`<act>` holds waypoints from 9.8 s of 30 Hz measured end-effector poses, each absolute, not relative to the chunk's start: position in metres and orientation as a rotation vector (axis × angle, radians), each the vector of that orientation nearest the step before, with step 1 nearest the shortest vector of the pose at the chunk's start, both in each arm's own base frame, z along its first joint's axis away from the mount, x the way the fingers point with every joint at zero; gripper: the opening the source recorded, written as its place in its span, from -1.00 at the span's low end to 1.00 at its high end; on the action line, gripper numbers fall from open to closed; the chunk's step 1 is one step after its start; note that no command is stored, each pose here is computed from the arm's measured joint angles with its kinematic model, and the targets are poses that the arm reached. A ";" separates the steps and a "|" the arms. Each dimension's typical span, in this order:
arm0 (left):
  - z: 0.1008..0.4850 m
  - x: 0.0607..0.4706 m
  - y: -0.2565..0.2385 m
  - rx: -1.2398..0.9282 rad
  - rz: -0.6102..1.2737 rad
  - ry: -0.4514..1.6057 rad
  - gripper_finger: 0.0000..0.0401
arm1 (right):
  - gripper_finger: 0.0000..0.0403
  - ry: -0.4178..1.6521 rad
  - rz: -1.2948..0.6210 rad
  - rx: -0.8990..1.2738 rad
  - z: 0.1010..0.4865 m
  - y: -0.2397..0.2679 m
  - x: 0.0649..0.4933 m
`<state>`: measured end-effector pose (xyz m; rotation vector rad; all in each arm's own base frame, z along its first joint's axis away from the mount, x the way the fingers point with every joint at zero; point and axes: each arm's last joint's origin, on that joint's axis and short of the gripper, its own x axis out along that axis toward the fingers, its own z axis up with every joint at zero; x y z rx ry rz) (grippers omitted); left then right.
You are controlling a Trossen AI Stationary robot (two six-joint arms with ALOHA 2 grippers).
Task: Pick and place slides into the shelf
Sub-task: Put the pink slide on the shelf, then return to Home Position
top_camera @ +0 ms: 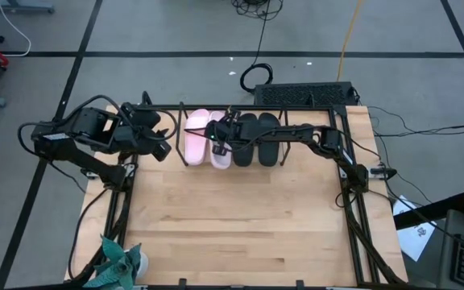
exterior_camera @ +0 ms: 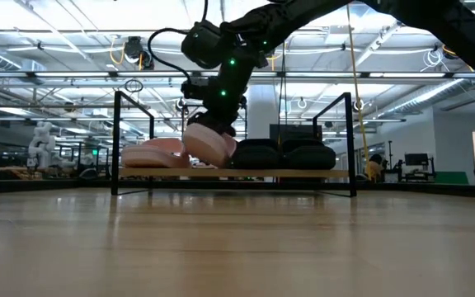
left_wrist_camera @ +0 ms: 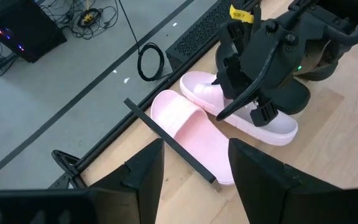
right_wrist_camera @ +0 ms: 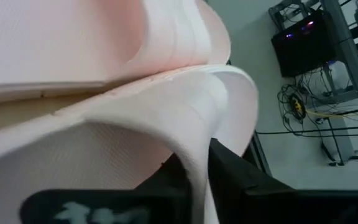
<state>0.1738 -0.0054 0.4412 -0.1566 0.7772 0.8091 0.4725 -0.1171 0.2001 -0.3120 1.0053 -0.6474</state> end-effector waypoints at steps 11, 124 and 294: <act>0.441 0.174 -0.005 -0.153 0.801 0.783 -0.09 | -0.38 1.045 -0.637 -0.334 0.196 -0.119 0.470; 0.440 0.175 -0.007 -0.225 0.792 0.783 -0.09 | -0.32 0.891 -0.506 -0.342 0.281 -0.052 0.450; 0.443 0.176 -0.005 -0.134 0.809 0.751 -0.09 | -0.32 0.851 -0.157 -0.121 0.298 -0.031 0.403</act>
